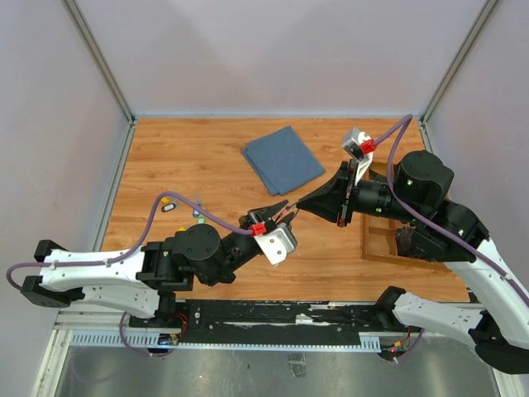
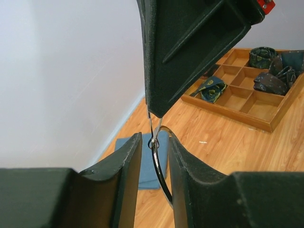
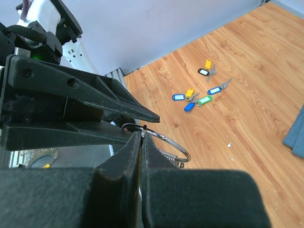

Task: Put the keys on the keyring

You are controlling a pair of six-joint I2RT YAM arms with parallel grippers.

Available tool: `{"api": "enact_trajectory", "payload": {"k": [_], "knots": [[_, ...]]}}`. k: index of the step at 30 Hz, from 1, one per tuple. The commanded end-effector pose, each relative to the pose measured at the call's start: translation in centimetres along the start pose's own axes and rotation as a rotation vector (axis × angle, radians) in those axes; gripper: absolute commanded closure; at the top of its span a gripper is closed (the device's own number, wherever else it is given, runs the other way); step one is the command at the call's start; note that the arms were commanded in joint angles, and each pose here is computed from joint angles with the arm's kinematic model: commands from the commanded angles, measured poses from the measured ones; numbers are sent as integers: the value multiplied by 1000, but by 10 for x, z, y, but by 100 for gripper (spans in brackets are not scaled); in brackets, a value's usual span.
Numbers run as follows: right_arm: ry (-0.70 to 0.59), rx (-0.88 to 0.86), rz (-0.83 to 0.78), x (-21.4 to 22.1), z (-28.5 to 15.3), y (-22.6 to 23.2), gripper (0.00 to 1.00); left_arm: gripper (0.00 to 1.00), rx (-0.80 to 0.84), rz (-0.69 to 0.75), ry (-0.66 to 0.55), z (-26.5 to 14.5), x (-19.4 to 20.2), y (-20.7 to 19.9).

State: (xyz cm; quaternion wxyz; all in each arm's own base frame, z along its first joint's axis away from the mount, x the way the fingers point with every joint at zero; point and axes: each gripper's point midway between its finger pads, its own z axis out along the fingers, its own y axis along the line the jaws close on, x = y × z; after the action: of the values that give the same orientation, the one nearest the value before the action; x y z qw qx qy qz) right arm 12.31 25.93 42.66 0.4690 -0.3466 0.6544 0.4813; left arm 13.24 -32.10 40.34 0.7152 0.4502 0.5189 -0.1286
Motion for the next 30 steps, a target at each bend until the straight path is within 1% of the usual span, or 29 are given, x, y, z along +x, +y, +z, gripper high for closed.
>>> {"api": "enact_trajectory", "payload": {"k": [1,3,4,9,12,15,30], "knots": [[-48,-14,-8,-10,0,4,100,65,-37,-42,-52,-4,-12,11],[-49,-15,-8,-10,-1,5,100,66,-36,-40,-55,-3,-13,10],[-49,-15,-8,-10,0,5,100,68,-36,-42,-58,-3,-14,11],[-50,-16,-9,-10,-1,5,100,84,-34,-37,-58,-2,-14,10],[-49,-16,-8,-9,-1,5,100,90,-29,-32,-53,-1,-13,8],[-50,-18,-9,-9,-2,6,100,99,-24,-30,-49,0,-13,7],[-60,9,-15,-12,-1,1,100,100,99,-2,-23,4,-13,-16]]}}
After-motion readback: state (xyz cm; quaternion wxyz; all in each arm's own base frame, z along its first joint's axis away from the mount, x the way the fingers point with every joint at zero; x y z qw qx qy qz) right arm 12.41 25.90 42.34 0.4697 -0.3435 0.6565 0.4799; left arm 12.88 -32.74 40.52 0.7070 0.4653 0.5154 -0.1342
